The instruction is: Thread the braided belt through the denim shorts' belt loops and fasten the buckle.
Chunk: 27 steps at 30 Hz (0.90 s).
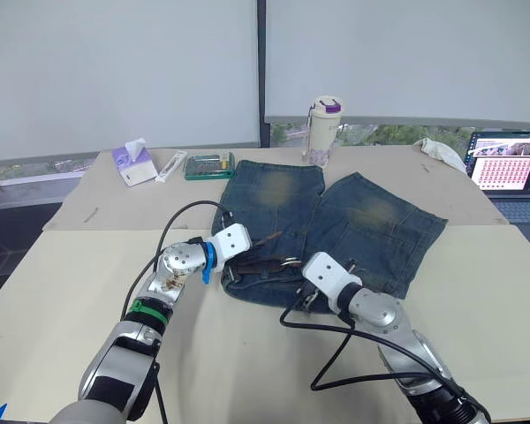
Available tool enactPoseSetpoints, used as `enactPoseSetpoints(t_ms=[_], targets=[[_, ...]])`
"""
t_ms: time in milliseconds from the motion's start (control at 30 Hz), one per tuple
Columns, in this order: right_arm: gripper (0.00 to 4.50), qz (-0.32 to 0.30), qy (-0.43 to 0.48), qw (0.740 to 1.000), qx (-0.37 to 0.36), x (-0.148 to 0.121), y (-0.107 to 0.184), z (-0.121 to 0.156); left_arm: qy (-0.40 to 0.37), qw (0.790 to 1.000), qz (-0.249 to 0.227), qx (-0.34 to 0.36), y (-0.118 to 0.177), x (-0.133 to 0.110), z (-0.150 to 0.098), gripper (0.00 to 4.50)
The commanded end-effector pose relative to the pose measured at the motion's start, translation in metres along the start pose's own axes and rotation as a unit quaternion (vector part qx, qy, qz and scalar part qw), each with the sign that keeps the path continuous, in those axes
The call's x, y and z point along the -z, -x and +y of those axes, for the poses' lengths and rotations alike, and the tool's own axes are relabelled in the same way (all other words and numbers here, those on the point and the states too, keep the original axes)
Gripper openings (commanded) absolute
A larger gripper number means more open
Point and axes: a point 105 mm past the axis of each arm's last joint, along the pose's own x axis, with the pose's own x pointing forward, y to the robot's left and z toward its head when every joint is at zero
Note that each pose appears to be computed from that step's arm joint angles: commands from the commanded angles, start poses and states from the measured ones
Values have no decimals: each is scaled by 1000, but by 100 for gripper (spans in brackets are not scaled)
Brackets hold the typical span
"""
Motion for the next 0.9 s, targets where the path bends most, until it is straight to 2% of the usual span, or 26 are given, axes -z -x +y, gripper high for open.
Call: enactPoseSetpoints(t_ms=[33, 400, 533, 700, 900], targets=[[3, -40, 68, 995, 53, -15, 2, -19, -35, 999, -4, 22, -1, -9, -2, 0], [3, -108, 199, 970, 88, -31, 2, -21, -125, 988, 34, 83, -4, -9, -10, 0], [3, -125, 229, 962, 81, -34, 1, -15, -185, 975, 61, 103, -3, -5, -11, 0], [3, -128, 230, 961, 78, -33, 0, -12, -305, 944, 70, 108, -9, -13, -4, 0], [3, -128, 234, 961, 76, -31, 0, -12, -344, 931, 57, 105, -14, -18, -3, 0]])
